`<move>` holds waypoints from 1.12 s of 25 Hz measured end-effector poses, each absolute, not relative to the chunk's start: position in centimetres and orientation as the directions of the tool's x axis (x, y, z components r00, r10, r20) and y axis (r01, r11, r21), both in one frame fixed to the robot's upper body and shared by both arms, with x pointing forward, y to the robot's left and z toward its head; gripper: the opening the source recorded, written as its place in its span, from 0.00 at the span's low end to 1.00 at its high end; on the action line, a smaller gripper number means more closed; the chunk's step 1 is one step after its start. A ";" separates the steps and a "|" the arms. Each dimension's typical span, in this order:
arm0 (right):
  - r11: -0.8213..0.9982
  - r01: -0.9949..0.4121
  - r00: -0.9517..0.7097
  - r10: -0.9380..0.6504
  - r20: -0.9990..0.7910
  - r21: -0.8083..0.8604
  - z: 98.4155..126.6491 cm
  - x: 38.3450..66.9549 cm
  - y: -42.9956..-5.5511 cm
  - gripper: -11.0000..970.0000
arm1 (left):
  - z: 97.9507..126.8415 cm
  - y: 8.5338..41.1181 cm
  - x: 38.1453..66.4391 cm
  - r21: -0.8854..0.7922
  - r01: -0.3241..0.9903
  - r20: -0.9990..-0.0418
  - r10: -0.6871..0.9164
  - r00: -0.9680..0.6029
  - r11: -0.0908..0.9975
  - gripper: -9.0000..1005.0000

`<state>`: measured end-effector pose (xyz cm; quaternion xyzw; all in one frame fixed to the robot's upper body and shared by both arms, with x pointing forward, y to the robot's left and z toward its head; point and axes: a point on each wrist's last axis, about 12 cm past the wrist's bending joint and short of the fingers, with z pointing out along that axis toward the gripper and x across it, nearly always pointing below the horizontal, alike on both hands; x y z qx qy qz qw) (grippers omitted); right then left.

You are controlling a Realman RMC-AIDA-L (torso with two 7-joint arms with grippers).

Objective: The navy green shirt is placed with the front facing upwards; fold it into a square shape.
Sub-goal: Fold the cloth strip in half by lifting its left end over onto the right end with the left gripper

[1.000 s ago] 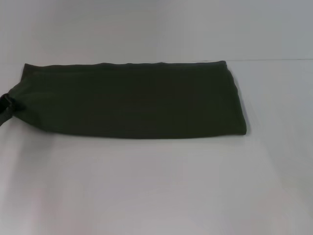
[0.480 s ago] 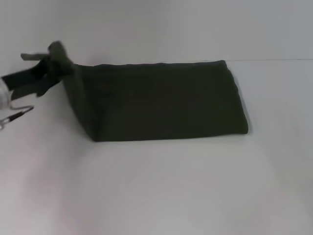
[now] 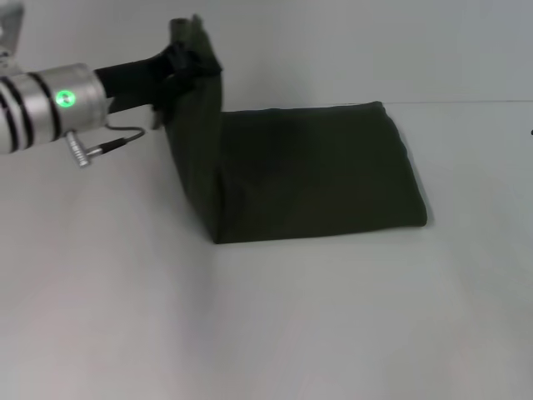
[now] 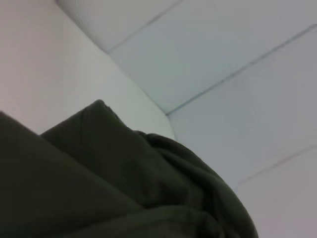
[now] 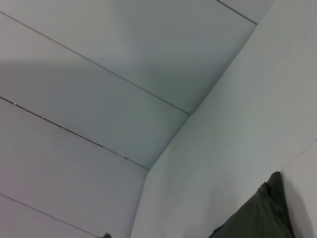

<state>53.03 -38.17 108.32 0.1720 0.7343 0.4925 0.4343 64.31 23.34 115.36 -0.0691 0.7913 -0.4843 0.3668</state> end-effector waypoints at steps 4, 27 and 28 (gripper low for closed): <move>0.453 -0.176 -0.564 0.681 -0.466 0.874 108.3 53.1 -38.1 0.90 | 116.2 20.5 65.0 -0.794 0.301 -0.547 -0.405 -0.733 0.528 0.01; 0.450 -0.170 -0.571 0.680 -0.460 0.877 108.1 53.5 -37.7 0.90 | 115.3 3.2 63.7 -0.244 0.738 -0.831 0.256 -0.493 0.630 0.18; 0.452 -0.169 -0.570 0.680 -0.460 0.876 108.1 53.5 -37.8 0.90 | 115.6 3.0 63.5 -0.248 0.747 -0.834 0.256 -0.488 0.616 0.20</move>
